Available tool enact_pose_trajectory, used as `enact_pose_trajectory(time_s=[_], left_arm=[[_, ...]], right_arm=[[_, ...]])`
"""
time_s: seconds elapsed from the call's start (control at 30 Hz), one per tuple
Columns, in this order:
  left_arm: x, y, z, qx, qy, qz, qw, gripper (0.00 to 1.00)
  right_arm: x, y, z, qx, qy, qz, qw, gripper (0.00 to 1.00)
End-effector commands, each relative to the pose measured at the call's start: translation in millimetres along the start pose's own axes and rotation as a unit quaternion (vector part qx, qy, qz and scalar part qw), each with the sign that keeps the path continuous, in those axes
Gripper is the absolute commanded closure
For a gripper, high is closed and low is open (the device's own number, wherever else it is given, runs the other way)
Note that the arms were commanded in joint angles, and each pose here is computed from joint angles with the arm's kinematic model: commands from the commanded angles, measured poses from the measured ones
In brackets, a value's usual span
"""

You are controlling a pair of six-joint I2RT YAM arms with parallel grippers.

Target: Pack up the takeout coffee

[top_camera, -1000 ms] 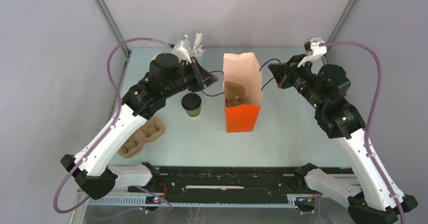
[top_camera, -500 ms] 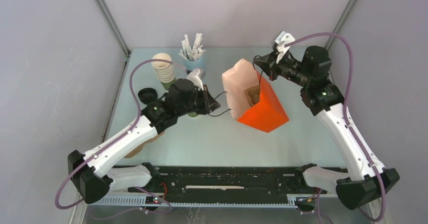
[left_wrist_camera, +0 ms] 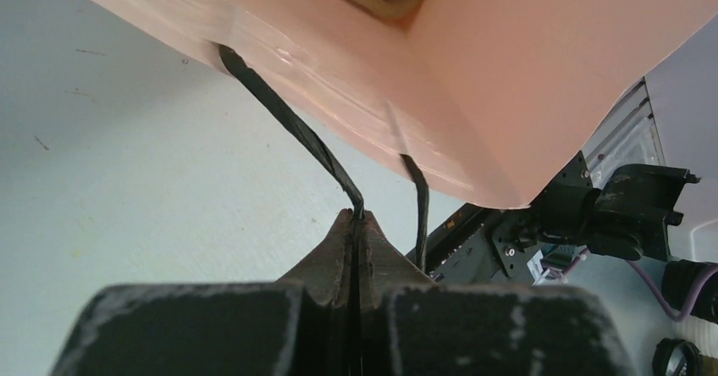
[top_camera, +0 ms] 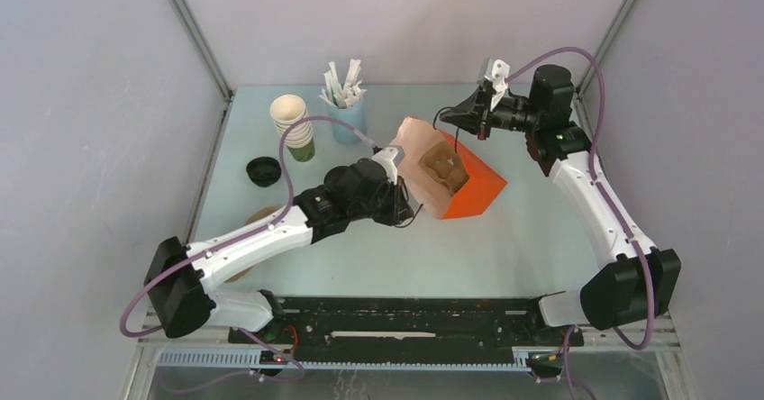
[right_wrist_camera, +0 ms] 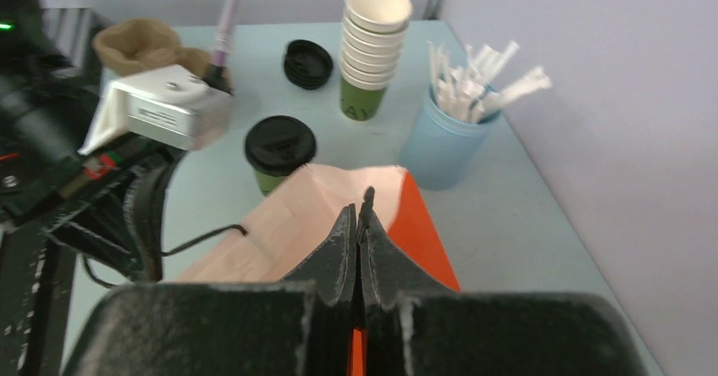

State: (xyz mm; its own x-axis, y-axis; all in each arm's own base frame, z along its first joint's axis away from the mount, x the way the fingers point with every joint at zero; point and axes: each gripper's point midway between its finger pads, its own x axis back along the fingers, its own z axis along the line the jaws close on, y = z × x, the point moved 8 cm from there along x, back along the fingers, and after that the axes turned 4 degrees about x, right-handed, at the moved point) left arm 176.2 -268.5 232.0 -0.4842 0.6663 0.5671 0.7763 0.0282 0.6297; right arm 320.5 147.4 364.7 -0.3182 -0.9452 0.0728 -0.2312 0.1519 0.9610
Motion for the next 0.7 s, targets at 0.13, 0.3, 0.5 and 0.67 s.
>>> enact_pose_trajectory(time_s=[0.13,0.3,0.5,0.67], left_arm=[[6.4,20.4,-15.1,-0.033,-0.009,-0.023,0.999,1.0],[32.9,39.0,-16.5,-0.059,0.027,-0.036,0.997,1.0],[95.8,116.7,-41.5,-0.044,-0.007,-0.067,0.997,1.0],[125.1,161.6,-84.2,-0.071,-0.079,-0.077,0.991,1.0]], right_arm=[[5.5,24.1,25.1,0.021,0.067,-0.029,0.997,1.0],[5.6,36.8,13.6,-0.05,-0.004,-0.038,0.998,1.0],[26.5,66.1,13.8,-0.172,-0.171,-0.051,0.969,1.0],[66.1,108.6,35.8,-0.225,-0.293,-0.082,0.926,1.0]])
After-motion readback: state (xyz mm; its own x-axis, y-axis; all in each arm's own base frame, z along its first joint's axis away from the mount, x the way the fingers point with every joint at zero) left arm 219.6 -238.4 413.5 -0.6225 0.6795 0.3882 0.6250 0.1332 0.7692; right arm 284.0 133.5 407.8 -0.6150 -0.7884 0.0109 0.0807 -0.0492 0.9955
